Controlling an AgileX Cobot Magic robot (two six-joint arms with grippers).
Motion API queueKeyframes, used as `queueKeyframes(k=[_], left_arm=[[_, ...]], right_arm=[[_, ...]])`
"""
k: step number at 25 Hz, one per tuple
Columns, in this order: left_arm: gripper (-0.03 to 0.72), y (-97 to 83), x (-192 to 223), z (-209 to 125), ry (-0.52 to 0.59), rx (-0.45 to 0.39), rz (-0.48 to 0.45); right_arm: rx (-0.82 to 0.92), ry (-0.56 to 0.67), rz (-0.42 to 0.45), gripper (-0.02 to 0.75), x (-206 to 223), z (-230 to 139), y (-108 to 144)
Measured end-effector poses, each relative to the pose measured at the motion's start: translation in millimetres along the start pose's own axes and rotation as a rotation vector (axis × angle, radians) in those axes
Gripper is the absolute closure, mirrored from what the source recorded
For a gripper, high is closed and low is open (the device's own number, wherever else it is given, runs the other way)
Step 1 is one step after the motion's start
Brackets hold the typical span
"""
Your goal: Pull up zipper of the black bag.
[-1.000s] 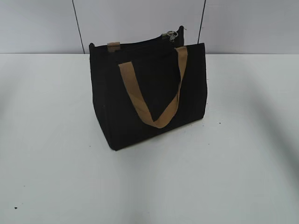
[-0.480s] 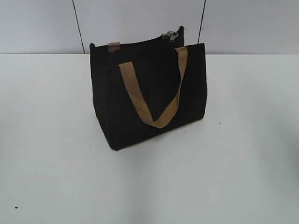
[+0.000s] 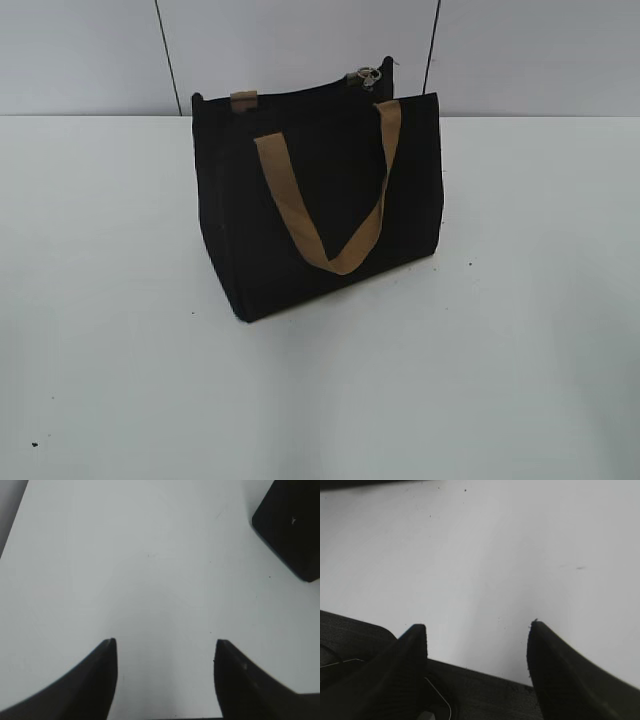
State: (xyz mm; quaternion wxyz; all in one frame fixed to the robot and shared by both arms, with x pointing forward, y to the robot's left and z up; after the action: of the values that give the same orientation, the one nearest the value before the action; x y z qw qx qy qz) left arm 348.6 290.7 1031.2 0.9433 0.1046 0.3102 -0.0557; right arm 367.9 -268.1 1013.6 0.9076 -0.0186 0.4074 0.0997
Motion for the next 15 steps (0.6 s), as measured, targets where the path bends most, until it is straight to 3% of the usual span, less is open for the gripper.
queueKeyframes(k=[8, 15], left_arm=[[0.22, -8.7, 3, -28, 0.007, 0.001, -0.005], [0.22, -12.6, -17, -28, -0.13, 0.046, 0.027]], right_arm=[[0.007, -0.036, 0.025, 0.256, 3, -47, 9], [-0.013, -0.196, 0.018, 0.281, -15, -49, 13]])
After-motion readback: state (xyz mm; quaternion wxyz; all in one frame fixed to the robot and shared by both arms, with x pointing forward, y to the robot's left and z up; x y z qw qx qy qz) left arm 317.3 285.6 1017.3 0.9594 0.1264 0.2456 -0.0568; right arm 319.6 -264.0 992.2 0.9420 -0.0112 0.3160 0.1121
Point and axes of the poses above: a point on each arm's last joint axis where the gripper is mounted, x pointing out along that axis toward the gripper, y along the wrist's bending axis when the last joint is at zero, z = x × y, the point moved 9 cm from there along x, pointing out along that axis toward the gripper, and after that the axes turned 7 degrees about x, right-handed, at the moved point
